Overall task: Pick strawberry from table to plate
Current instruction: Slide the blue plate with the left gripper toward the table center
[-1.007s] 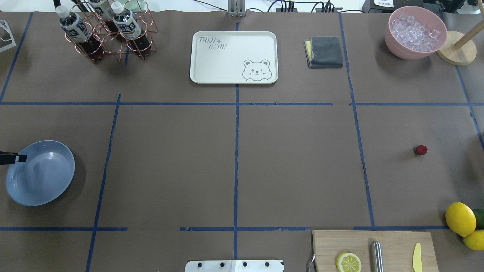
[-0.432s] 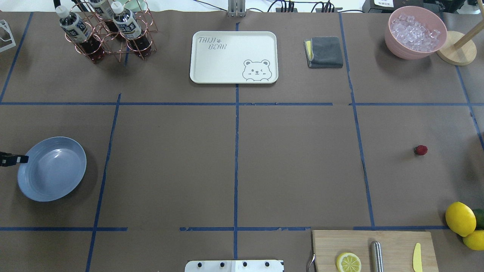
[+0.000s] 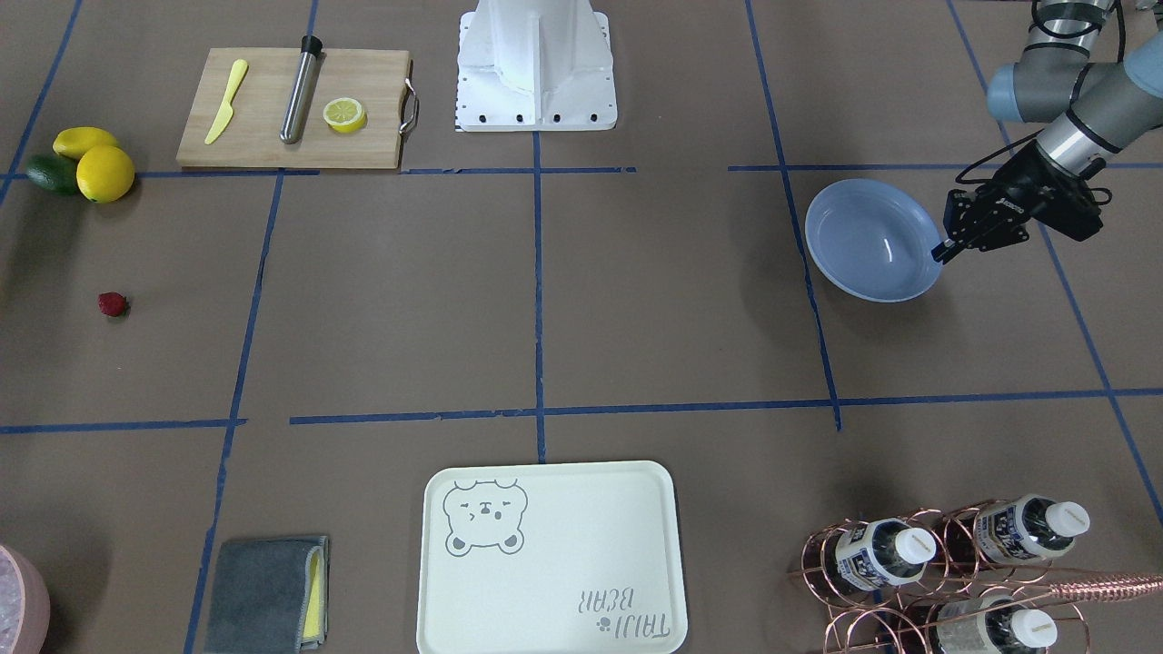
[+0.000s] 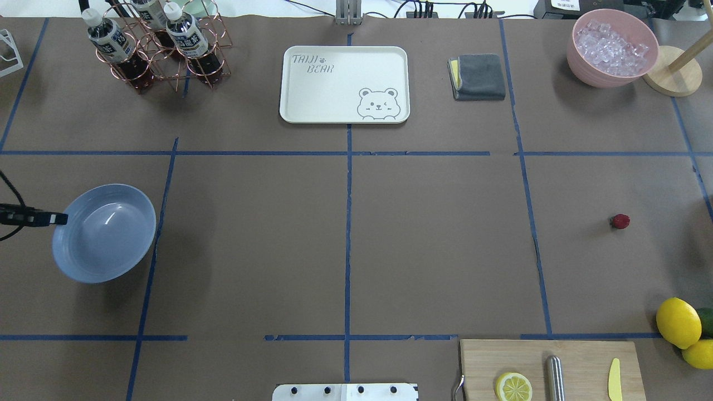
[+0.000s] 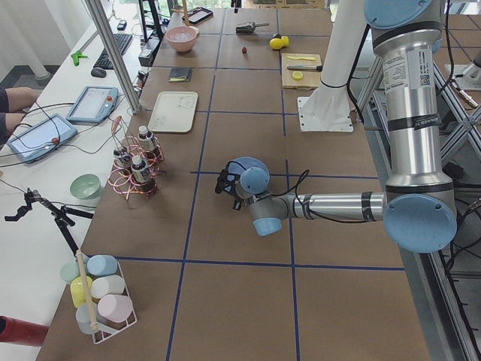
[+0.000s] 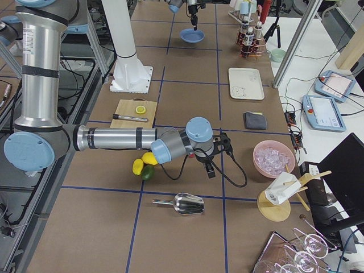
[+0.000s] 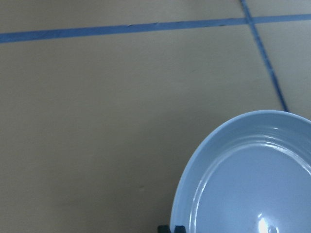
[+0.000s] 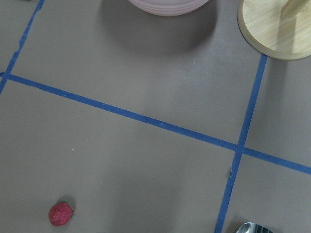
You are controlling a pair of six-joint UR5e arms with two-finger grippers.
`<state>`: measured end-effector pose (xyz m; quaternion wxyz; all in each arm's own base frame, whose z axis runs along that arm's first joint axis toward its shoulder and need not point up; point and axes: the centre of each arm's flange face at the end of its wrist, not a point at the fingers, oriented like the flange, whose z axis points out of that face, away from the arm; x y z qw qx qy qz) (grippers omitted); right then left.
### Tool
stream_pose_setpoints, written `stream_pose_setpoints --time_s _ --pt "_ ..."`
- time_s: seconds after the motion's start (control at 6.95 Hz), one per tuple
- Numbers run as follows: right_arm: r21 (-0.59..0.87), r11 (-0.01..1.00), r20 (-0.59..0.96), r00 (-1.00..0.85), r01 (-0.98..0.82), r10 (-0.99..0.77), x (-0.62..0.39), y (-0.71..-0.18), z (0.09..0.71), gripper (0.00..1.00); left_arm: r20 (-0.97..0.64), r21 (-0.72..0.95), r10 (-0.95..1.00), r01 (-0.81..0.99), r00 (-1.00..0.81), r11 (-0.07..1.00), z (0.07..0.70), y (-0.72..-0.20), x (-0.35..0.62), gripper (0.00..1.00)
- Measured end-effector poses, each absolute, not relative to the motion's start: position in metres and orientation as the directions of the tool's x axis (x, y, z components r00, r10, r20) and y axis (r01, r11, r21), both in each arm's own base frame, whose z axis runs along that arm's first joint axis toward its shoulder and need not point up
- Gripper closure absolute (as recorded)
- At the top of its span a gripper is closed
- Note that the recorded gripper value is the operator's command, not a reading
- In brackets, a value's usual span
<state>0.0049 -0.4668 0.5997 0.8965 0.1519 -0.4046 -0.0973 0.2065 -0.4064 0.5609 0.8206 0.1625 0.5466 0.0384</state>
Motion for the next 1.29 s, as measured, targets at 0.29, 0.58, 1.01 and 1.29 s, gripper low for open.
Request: stream_pose_setpoints --time_s 0.29,0.58,1.01,1.29 --pt "0.343 0.938 0.698 0.654 0.052 -0.291 0.005 -0.463 0.604 0.00 -0.901 0.287 0.202 0.176 0.384 0.942 0.478 -0.453 0.253 1.00" --pt "0.335 0.941 0.700 0.655 0.052 -0.285 0.006 -0.458 0.608 0.00 -0.912 0.224 0.128 0.212 0.389 0.951 0.380 -0.488 0.355 1.00" --pt "0.327 0.943 0.701 0.656 0.052 -0.280 0.006 -0.456 0.611 0.00 -0.912 0.146 0.035 0.241 0.410 0.960 0.283 -0.452 0.493 1.00" --pt "0.324 0.944 0.701 0.657 0.052 -0.277 0.006 -0.454 0.613 0.00 -0.908 0.149 0.038 0.239 0.416 0.959 0.274 -0.428 0.526 1.00"
